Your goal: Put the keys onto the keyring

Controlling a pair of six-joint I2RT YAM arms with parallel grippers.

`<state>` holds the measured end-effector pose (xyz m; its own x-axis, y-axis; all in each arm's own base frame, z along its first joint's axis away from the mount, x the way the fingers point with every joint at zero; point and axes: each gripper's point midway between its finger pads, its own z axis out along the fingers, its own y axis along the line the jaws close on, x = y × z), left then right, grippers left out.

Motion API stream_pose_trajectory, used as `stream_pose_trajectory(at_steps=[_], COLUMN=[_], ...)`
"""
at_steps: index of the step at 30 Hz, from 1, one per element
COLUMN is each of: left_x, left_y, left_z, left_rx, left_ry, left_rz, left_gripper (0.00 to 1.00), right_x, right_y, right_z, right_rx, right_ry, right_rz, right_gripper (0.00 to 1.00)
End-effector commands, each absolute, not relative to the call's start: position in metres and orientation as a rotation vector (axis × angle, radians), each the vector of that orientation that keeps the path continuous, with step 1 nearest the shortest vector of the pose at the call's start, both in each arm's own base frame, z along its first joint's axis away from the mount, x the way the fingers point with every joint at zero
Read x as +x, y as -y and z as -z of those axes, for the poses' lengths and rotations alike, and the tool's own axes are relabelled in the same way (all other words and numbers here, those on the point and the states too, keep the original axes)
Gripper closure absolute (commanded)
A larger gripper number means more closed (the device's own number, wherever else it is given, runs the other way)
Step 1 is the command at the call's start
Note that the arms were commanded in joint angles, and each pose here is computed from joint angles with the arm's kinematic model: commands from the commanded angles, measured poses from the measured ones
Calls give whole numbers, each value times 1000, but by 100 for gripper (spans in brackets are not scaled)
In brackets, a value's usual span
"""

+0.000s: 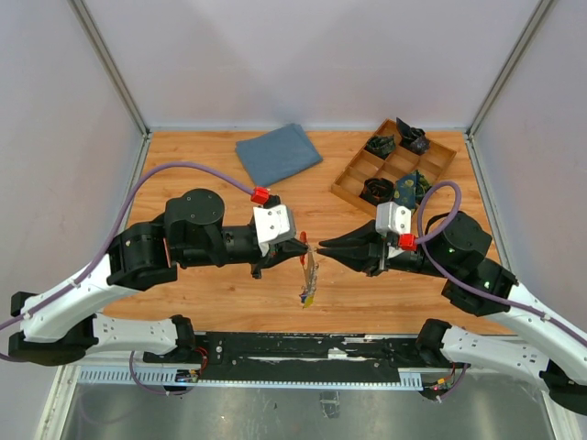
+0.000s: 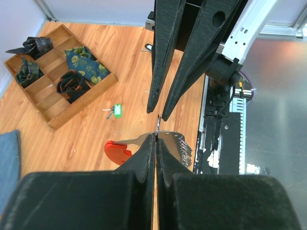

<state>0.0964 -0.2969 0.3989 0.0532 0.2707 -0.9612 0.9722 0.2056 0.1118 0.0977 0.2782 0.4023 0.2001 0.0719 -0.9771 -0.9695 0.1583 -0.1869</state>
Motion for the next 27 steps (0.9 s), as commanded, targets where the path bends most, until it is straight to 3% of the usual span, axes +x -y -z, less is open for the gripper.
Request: stream_pose_trajectory(at_steps=[1, 7, 13, 17, 23, 27], left_x=[92, 92, 93, 94, 93, 91], left_y=[297, 297, 295, 294, 294, 295], left_z=[-412, -413, -415, -416, -422, -426], left_rx=[1239, 1236, 1227, 1211, 1152, 1126], left_ry=[-1384, -1382, -1380, -1377, -1345, -1317], left_rz=[877, 877, 875, 874, 913, 946], left_gripper=[99, 99, 99, 99, 78, 72], right_x=[89, 88, 84, 82, 75, 74], right_y=[-282, -286, -288, -285, -275, -274], right_z=[-412, -409, -407, -412, -433, -439], right_rx=[-1121, -1135, -1155, -1149, -1093, -1079], right_ry=[-1016, -1023, -1021, -981, -822, -795], right_rz=[-1037, -1057, -1080, -1069, -1054, -1049], right_gripper=[86, 86, 99, 100, 100, 100])
